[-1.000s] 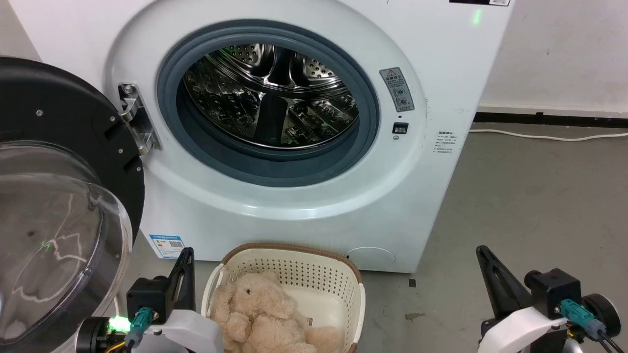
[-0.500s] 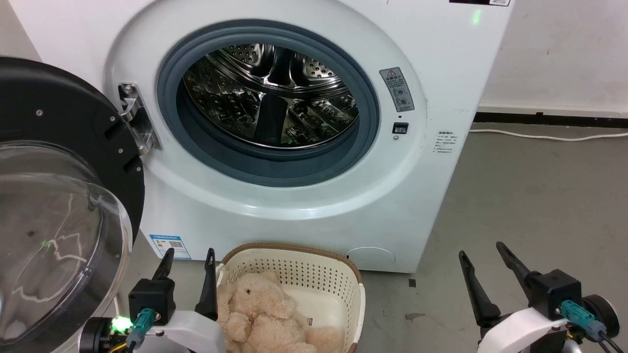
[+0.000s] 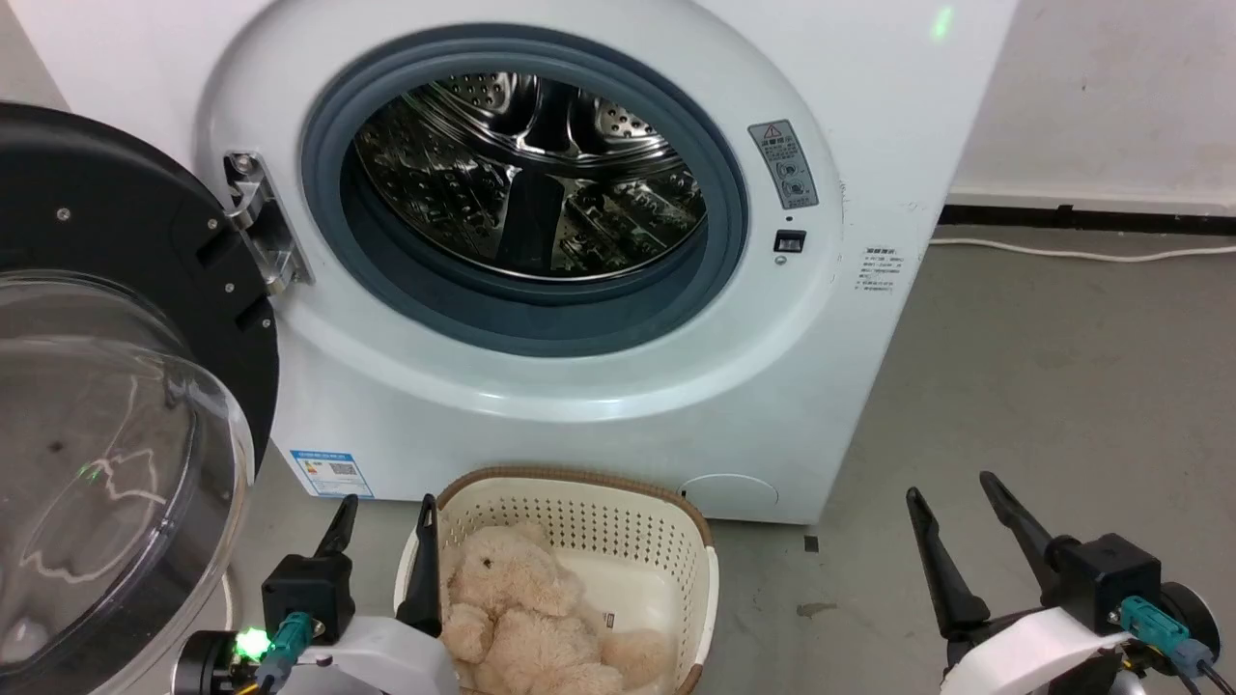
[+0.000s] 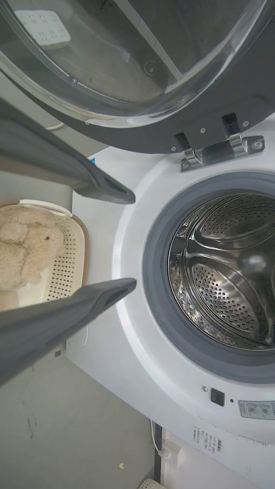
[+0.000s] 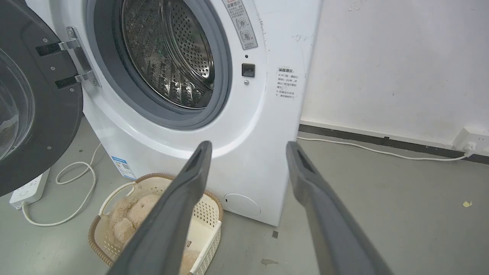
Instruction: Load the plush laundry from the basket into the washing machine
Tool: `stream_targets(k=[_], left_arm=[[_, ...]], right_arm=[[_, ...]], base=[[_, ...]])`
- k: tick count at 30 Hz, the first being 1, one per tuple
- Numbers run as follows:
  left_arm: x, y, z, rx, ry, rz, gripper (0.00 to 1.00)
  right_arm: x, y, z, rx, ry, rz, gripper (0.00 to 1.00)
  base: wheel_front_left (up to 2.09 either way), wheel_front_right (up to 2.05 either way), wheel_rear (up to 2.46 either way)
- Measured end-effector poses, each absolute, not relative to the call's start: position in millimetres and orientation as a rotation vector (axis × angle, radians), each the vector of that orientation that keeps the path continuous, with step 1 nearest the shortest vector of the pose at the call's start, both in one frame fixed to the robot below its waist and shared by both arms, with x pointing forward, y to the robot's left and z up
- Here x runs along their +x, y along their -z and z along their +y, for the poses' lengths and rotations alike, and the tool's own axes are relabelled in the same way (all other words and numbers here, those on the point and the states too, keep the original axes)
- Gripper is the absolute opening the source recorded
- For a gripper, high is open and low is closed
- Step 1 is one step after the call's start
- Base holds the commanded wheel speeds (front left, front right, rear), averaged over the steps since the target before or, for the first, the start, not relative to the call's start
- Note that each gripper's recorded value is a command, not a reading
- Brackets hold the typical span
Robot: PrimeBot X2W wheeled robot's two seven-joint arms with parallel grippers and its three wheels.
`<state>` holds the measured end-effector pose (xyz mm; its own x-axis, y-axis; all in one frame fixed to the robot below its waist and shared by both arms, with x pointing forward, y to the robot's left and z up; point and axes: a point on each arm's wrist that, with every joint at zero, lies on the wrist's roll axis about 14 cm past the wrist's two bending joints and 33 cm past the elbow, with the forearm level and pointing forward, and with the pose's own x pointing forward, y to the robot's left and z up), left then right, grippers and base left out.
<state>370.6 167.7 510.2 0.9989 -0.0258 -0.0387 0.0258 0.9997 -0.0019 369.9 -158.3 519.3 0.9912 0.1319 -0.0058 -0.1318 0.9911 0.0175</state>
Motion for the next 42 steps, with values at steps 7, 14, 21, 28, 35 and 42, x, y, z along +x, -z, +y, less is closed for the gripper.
stream_targets(k=[7, 14, 21, 28, 35, 42], left_arm=[[380.8, -496.5, 160.2, -0.021, 0.048, 0.082, 1.0], [401.5, -471.1, 144.4, -0.042, 0.095, 0.168, 1.0], [421.5, -436.5, 124.7, -0.037, 0.159, 0.282, 1.0], [433.4, -401.1, 109.2, -0.016, 0.216, 0.405, 1.0], [441.9, -361.7, 94.2, 0.031, 0.272, 0.552, 1.0], [446.7, -321.1, 89.5, 0.109, 0.315, 0.708, 1.0]], right_arm=[[373.5, -514.3, -162.0, 0.038, -0.12, 0.012, 1.0], [378.8, -501.4, -172.7, 0.069, -0.086, 0.038, 1.0], [383.6, -487.1, -185.1, 0.102, -0.045, 0.066, 1.0], [386.6, -473.7, -195.6, 0.132, -0.007, 0.092, 1.0], [392.4, -463.8, -206.0, 0.164, 0.03, 0.105, 1.0], [395.1, -449.8, -215.0, 0.192, 0.066, 0.129, 1.0]], base=[[0.0, 0.0, 0.0], [0.0, 0.0, 0.0], [0.0, 0.0, 0.0], [0.0, 0.0, 0.0], [0.0, 0.0, 0.0], [0.0, 0.0, 0.0]])
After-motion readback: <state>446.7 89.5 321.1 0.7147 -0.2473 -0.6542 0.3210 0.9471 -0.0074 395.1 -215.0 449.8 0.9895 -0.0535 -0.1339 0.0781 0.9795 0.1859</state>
